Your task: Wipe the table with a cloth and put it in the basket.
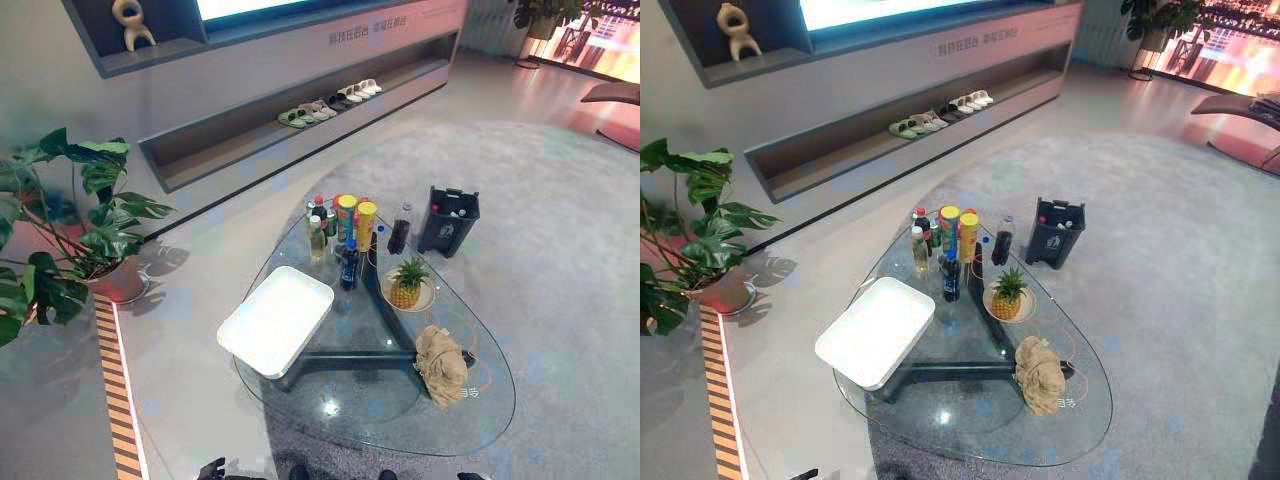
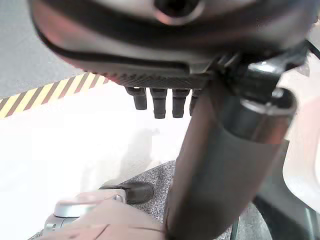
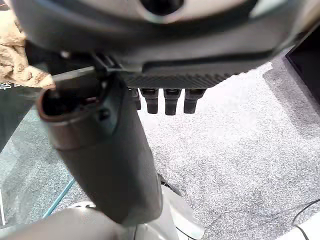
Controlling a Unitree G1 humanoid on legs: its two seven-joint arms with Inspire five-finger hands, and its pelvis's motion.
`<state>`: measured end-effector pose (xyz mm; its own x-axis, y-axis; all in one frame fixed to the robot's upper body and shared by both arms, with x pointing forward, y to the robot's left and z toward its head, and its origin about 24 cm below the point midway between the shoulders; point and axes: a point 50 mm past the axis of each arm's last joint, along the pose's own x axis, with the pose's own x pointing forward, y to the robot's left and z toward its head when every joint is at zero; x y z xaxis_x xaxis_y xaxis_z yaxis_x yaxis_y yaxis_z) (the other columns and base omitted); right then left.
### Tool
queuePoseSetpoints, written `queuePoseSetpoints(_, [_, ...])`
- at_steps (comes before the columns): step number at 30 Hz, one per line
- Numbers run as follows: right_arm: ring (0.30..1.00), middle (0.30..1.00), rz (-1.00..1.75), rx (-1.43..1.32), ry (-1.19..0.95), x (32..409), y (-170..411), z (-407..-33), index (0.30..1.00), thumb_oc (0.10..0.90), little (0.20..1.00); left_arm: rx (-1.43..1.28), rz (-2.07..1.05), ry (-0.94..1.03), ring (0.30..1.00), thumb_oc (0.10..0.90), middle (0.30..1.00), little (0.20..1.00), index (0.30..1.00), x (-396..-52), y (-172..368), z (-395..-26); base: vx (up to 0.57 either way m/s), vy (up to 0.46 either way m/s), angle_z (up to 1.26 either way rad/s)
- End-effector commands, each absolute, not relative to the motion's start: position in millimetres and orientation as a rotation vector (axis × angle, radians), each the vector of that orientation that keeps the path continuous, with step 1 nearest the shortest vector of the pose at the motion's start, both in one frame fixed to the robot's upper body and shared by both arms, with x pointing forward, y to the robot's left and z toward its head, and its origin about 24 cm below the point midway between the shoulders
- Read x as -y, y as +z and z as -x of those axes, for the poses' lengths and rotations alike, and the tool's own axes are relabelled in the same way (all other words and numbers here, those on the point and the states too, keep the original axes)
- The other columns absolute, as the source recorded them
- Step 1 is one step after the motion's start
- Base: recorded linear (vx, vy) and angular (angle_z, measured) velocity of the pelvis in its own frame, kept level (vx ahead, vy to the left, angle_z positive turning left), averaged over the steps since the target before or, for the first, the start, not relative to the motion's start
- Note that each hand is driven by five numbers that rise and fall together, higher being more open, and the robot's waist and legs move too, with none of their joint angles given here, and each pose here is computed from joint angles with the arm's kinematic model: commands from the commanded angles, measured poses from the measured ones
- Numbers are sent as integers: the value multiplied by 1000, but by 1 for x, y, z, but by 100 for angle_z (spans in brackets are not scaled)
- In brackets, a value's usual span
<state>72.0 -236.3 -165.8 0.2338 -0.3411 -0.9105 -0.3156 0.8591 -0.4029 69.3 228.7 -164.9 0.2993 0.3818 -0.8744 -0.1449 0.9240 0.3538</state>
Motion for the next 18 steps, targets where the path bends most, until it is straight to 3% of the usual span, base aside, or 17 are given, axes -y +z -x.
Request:
queuePoseSetpoints(1, [900,900,599,-1391,-31,244,-164,-77,900,800,900,-1202,-218,309,900,800,900,900,900,-225,-163,-90,24,4,-21])
queuePoseSetpoints(18, [900,900,513,-1430,-74,243,-166,-65,900,800,900,-1209,-250,313,900,800,900,900,900,-223,-165,-84,0,0,0])
